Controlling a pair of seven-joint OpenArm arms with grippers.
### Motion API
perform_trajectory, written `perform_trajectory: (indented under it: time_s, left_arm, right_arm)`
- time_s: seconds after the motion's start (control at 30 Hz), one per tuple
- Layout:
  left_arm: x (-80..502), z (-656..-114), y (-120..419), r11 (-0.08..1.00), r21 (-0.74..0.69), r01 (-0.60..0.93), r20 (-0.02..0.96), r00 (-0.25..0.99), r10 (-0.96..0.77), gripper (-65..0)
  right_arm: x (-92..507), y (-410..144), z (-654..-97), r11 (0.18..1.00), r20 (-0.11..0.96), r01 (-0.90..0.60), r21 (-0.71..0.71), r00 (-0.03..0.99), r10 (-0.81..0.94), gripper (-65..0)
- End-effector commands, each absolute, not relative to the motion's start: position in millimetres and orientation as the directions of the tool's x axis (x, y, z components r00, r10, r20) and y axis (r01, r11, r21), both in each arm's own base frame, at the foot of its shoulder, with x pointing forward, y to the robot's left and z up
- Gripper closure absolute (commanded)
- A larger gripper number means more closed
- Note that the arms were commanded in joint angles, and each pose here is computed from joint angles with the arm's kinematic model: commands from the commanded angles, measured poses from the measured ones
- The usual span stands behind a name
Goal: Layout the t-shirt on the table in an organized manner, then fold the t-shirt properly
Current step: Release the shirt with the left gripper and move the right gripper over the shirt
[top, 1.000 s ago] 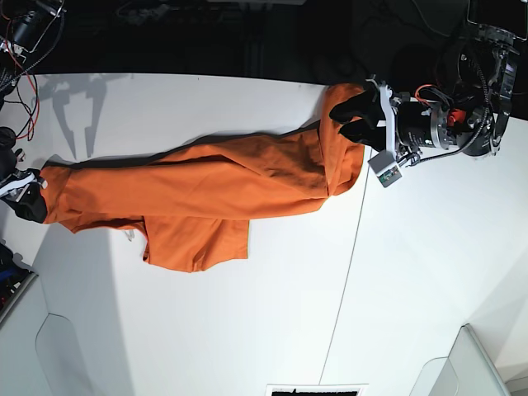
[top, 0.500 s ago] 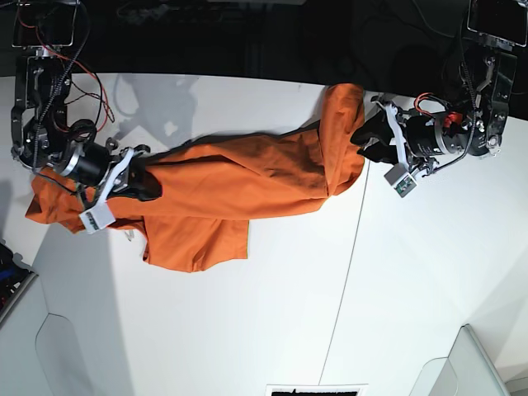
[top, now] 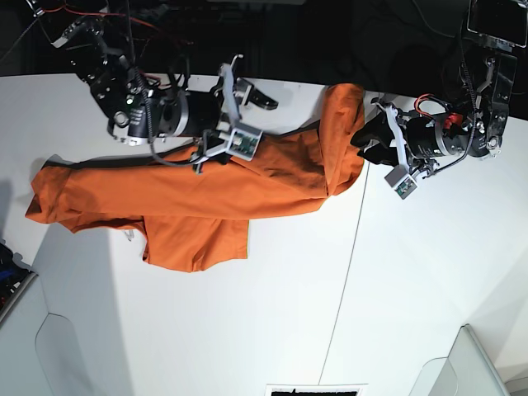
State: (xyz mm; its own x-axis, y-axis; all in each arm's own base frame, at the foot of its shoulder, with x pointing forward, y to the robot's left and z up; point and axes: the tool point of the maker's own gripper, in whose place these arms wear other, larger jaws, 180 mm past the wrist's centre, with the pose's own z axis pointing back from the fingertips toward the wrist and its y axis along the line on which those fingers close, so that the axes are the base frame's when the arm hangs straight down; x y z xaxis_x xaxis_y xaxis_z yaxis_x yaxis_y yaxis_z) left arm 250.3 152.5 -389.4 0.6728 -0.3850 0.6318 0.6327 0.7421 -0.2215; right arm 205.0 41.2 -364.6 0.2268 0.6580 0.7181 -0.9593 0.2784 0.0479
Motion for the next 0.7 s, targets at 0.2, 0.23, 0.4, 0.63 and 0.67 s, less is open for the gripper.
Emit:
perform_trajectory:
  time_s: [0.2,0.23,0.4,0.63,0.67]
  left_arm:
    - [260,-376,151,0.736,-0.213,0.642,0.671,0.644,-0.368,-28.6]
    - [260,-376,151,0.736,-0.213,0.642,0.671,0.644,-0.368,-28.6]
    - [262,-375,150,0.736,-0.214,0.642,0.681,0.638,-0.36,-28.6]
    - [262,-375,150,0.736,-0.214,0.642,0.681,0.638,-0.359,-28.6]
    - [262,-375,150,0.736,-0.214,0.642,0.681,0.638,-0.359,-28.6]
  right_arm:
    - [211,61,-376,0.272,0.697,-0.947,-0.171,0.079,0.712,-33.2]
    - [211,66,-377,0.269,0.701,-0.948,-0.17,0.076,0.709,-33.2]
    - [226,93,-394,0.286,0.703,-0.947,-0.148,0.103,0.704,-33.1]
    - [259,109,-386,0.355,0.721,-0.919,-0.17,0.129,0.681,-33.1]
    - [263,108,-384,0.362,0.721,-0.915,-0.179,0.128,0.681,-32.9]
